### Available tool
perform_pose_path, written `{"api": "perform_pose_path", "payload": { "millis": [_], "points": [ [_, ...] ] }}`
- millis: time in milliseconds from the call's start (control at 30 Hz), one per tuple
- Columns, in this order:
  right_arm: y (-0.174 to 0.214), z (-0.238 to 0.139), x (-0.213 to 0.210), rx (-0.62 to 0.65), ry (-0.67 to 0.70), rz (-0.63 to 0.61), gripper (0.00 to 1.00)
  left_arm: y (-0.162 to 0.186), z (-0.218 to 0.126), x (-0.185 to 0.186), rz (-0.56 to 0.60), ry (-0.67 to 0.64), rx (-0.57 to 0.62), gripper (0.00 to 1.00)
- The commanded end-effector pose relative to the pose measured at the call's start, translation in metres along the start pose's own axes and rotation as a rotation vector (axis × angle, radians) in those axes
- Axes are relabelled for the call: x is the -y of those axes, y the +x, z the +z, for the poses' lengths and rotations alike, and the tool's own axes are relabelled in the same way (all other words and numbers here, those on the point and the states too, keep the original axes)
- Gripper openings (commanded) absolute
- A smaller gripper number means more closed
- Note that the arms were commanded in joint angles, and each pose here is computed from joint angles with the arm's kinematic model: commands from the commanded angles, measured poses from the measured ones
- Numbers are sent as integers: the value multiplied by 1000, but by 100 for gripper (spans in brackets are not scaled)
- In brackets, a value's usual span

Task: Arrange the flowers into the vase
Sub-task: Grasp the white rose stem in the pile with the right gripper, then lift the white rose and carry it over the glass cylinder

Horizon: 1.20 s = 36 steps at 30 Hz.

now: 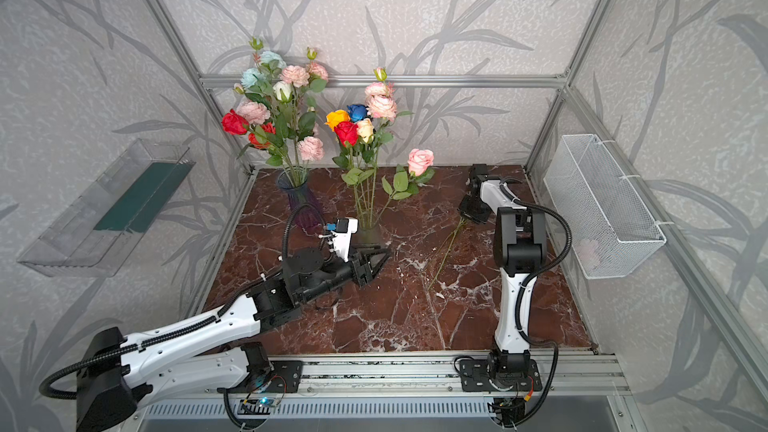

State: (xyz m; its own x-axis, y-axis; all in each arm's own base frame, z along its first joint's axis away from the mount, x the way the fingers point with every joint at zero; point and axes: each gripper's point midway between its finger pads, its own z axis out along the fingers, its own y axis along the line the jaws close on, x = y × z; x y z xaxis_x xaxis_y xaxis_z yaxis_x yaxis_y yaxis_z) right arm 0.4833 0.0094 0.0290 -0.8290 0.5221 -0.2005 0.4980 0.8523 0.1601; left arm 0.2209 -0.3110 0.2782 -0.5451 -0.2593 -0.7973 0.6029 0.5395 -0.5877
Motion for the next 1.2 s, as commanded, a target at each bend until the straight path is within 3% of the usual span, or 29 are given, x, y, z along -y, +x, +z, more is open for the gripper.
{"api": "perform_pose_path", "payload": {
  "millis": [0, 267, 733, 900, 1033, 1167],
  "points": [
    [6, 7, 6, -38, 7, 22, 19, -10, -2, 7, 14, 9, 27, 55],
    [4, -12, 2, 19, -54, 50, 4, -12, -3, 7, 17, 6, 32, 55],
    [0, -106, -24, 203, -288, 71, 0, -17, -7, 7, 33, -2, 53, 55],
    [24, -183, -44, 365, -545, 89, 0, -30, -17, 2, 70, -44, 112, 56],
    [58, -251, -57, 524, -612, -34, 0, -51, -36, -12, 119, -136, 220, 61],
    [99, -318, -63, 693, -680, -147, 0, -75, -64, -42, 156, -321, 373, 67]
  ]
}}
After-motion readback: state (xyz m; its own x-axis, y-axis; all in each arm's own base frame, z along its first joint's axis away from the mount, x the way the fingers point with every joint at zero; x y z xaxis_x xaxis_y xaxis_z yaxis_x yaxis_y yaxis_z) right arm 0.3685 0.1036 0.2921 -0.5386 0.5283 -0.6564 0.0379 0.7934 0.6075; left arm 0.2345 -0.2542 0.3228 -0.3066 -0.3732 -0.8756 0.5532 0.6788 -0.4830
